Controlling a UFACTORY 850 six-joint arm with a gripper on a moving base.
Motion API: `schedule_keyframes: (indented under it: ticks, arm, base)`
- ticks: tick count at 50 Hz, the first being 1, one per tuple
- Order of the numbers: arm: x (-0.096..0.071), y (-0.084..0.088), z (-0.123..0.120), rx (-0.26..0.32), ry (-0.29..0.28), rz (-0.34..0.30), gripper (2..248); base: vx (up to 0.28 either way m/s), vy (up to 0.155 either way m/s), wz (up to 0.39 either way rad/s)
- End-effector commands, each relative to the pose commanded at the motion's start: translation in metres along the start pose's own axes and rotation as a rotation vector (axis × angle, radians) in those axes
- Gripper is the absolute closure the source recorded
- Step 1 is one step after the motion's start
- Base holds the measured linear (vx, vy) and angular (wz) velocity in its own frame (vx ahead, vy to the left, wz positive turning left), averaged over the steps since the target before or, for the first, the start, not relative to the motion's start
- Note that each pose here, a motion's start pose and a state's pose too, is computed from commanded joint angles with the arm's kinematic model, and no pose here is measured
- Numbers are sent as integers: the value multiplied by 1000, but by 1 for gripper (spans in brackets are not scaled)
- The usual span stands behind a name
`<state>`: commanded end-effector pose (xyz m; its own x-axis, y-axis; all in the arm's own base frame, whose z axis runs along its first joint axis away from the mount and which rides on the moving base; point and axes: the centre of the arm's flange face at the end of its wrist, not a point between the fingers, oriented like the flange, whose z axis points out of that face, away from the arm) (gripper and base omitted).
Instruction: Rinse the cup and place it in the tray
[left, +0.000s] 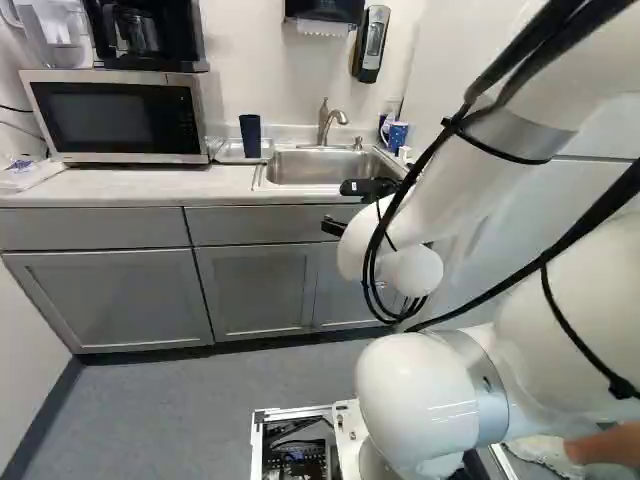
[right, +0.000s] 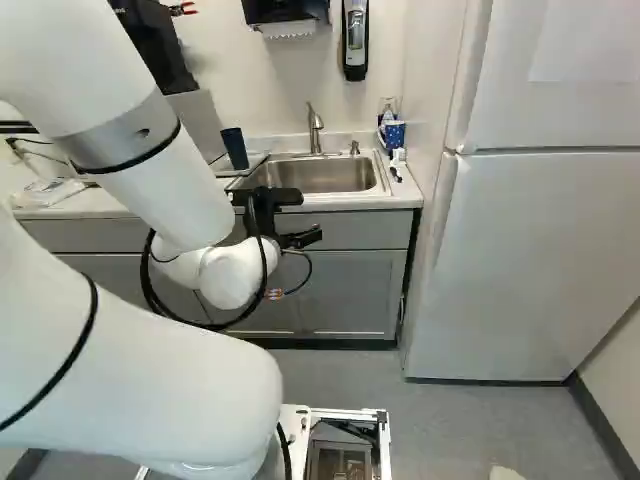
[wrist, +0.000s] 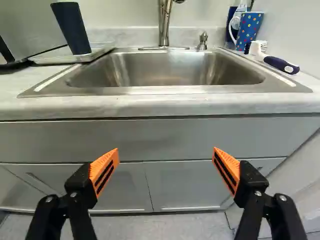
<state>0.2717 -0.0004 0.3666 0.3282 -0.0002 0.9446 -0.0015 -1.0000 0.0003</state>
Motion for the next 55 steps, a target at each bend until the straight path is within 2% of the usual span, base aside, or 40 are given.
schedule_keyframes:
  ticks: [55]
  arm:
    - [-1, 0, -1, 1, 3, 0, 3]
  base:
    - [0, 0, 0]
